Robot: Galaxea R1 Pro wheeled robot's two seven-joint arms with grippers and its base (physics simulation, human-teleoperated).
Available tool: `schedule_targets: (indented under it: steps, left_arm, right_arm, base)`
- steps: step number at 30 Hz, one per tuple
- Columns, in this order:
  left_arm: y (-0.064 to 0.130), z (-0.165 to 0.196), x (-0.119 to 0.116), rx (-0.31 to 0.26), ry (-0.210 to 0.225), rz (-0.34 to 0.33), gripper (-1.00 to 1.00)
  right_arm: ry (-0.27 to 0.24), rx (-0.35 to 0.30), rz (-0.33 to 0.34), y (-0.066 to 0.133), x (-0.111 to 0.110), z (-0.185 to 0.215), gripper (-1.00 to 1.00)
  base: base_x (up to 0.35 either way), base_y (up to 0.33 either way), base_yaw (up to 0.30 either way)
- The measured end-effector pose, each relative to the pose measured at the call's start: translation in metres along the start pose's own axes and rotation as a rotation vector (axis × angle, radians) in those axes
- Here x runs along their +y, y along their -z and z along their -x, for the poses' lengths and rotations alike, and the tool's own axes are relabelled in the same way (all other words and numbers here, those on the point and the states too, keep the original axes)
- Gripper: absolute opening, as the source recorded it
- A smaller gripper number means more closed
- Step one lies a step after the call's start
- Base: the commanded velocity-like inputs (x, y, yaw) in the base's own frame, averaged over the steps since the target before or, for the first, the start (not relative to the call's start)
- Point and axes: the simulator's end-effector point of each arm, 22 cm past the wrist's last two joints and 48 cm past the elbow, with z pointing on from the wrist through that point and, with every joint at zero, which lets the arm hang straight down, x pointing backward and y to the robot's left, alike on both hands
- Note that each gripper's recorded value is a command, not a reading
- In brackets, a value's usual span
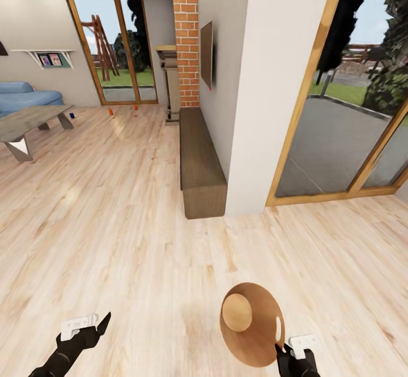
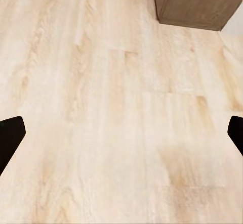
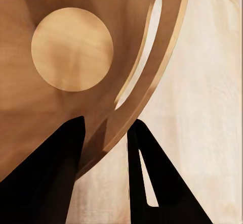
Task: Put the three can of soda from the living room inside the tash can in the kitchen.
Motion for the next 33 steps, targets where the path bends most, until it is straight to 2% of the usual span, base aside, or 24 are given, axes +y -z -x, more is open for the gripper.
schedule_targets:
  steps: [2,3,7,10,21,28,33]
  left_arm:
    - [0.001,0.004,0.008,-0.010,0.015,0.018,1.00]
    - [0.002,0.011,0.021,-0.028,0.039,0.046,1.00]
    - [0.008,0.027,0.056,-0.072,0.088,0.118,1.00]
    - [0.012,0.033,0.071,-0.090,0.106,0.148,1.00]
    - [0.014,0.036,0.078,-0.097,0.112,0.162,1.00]
    - [0.014,0.033,0.079,-0.090,0.108,0.167,1.00]
    - [0.014,0.031,0.079,-0.088,0.107,0.167,1.00]
  right_arm:
    - [-0.002,0.000,0.001,0.000,0.000,0.000,-1.00]
    - [-0.003,0.000,0.000,0.000,0.000,0.000,-1.00]
    - [-0.003,0.001,0.001,0.000,0.000,0.000,-1.00]
    - [-0.002,0.001,0.002,0.000,0.000,0.000,-1.00]
    - [0.003,-0.005,0.000,0.000,-0.002,0.002,-1.00]
    - [0.025,-0.057,-0.017,0.001,-0.020,0.029,-1.00]
    - [0.037,-0.120,-0.028,-0.003,-0.028,0.069,-1.00]
  base:
    - [0.118,-0.001,0.000]
    - [0.116,0.000,0.000]
    - [0.115,0.000,0.000]
    - [0.114,0.000,-0.015]
    - [0.113,0.000,-0.173]
    - [0.108,0.000,-0.178]
    - [0.077,0.000,-0.104]
